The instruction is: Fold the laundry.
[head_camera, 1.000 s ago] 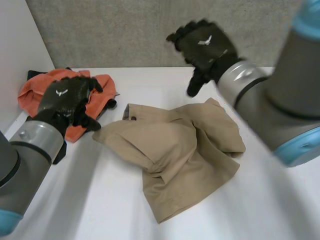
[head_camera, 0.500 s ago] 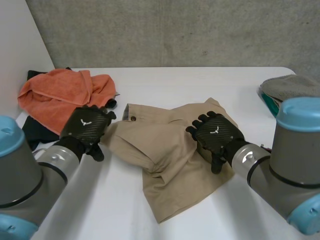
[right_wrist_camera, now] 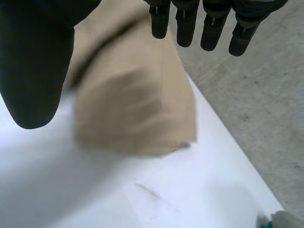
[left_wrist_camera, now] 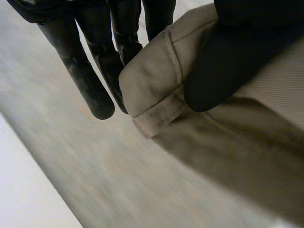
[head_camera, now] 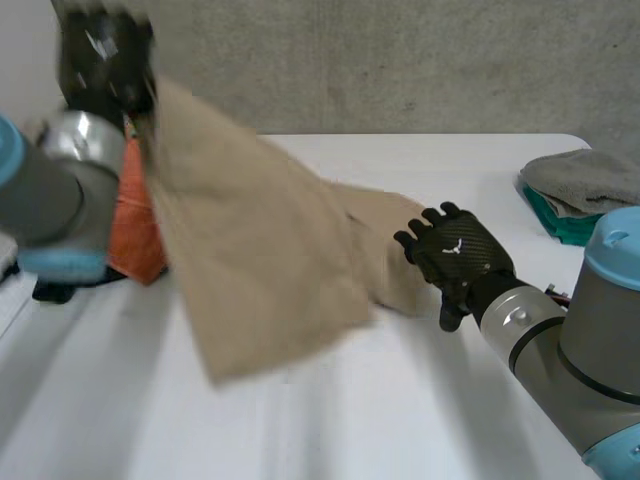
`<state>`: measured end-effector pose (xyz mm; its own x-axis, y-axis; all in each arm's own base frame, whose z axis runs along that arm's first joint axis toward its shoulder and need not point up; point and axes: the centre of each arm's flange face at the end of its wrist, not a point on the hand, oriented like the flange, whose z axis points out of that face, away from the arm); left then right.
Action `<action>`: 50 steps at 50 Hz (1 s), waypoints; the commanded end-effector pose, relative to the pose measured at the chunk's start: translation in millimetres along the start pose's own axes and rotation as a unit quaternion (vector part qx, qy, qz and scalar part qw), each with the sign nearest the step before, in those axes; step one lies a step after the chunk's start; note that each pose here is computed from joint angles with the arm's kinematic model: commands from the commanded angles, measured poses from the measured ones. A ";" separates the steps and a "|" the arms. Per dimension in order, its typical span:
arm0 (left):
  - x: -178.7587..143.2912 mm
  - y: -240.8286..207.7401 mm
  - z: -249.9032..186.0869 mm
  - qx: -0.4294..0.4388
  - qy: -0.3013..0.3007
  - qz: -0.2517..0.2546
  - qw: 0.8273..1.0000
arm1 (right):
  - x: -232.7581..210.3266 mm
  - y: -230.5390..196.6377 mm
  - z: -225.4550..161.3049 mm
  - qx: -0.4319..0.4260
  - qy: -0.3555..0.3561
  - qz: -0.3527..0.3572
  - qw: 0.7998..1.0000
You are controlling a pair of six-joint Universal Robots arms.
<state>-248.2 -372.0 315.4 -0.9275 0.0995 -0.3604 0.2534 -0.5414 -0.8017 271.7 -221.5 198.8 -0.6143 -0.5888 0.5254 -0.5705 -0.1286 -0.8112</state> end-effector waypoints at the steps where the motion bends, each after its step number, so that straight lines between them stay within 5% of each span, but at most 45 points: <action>1: 9.5 -56.0 31.6 0.108 0.035 -0.068 0.991 | 20.4 -3.7 -4.5 -0.002 0.045 0.031 0.999; 8: 94.7 -70.6 2.2 0.126 0.201 -0.174 0.956 | 48.2 10.2 -1.9 -0.029 0.105 0.086 0.990; 12: 177.9 -45.9 -59.6 0.060 0.342 -0.237 0.907 | 67.6 23.0 -3.8 -0.045 0.133 0.095 0.986; 20: 217.1 -22.4 -124.1 -0.019 0.426 -0.252 0.868 | 81.3 40.8 -2.1 -0.051 0.136 0.102 0.984; 27: 187.7 -63.1 -115.4 0.010 0.410 -0.246 0.878 | 81.0 40.2 1.2 -0.022 0.093 0.094 0.991; 34: 129.0 -79.2 -112.2 -0.013 0.349 -0.212 0.913 | 79.2 22.4 -0.3 0.021 0.055 0.043 0.997; 38: 109.3 -74.0 -129.0 -0.045 0.318 -0.164 0.933 | 73.8 21.8 -2.6 0.017 0.039 0.039 0.998; 43: 99.2 -35.1 -140.2 -0.089 0.292 -0.041 0.951 | 48.9 25.3 -11.8 -0.029 -0.012 0.082 0.996; 50: 85.6 39.3 -132.7 -0.175 0.285 0.077 0.939 | 5.3 39.3 -0.9 -0.068 -0.046 0.127 0.989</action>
<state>-301.6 -241.5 226.5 -0.6448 0.5736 -0.5051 0.3629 -0.3519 -0.8628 229.6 -239.0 196.9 -0.6883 -0.6389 0.3436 -0.4837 0.0513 -0.8737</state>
